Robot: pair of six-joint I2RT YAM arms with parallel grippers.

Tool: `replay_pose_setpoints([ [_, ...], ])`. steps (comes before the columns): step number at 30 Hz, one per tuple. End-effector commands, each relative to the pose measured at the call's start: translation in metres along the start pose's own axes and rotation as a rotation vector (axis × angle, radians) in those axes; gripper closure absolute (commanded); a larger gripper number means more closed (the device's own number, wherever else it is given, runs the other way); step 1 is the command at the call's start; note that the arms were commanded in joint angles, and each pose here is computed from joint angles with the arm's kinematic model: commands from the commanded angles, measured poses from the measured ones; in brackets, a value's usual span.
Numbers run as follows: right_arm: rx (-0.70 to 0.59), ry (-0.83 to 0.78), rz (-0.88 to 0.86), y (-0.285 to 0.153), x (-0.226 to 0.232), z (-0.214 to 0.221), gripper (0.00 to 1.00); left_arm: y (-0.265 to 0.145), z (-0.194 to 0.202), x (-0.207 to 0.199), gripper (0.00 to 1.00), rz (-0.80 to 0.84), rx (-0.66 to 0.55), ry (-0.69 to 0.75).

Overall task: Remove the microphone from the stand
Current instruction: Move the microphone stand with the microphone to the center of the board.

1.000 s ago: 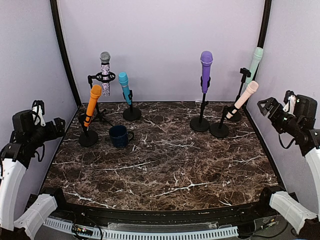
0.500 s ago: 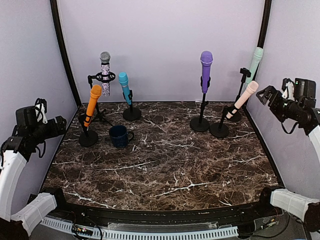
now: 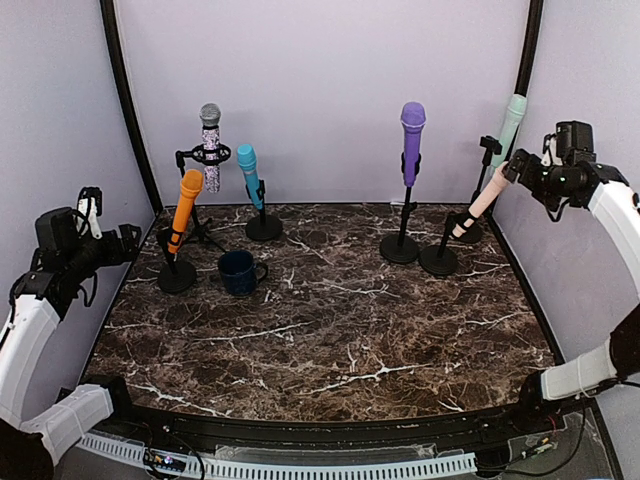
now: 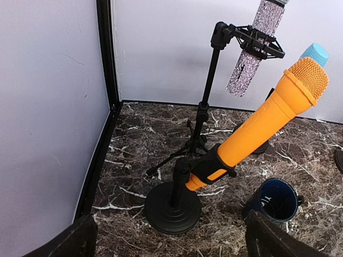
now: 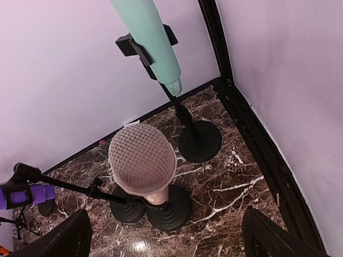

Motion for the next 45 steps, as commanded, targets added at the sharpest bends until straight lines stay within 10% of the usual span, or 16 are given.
replay_pose_setpoints([
  [1, -0.097, -0.053, -0.081, 0.012, 0.017, -0.032, 0.01, 0.006, 0.006, -0.001, 0.01, 0.024, -0.015, 0.045],
  [27, -0.032, -0.231, 0.013, 0.066, 0.027, -0.001, 0.32, 0.007, 0.012, -0.008, 0.01, 0.103, -0.017, 0.054],
  [38, -0.072, -0.214, -0.042, 0.052, 0.032, -0.004, 0.74, 0.006, 0.014, -0.009, 0.01, 0.113, -0.019, 0.056],
  [45, -0.074, -0.213, -0.186, 0.009, 0.047, 0.000, 0.81, 0.005, 0.014, -0.014, 0.01, 0.165, -0.033, 0.083],
])
Point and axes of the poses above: each gripper's point midway between its finger pads, its own y axis out along the fingers, its own x axis along the line the jaws close on, z = x × y, the point moved 8 cm from there along -y, back along the fingers, and after that the axes turned 1 degree about y, right-handed, at the moved point
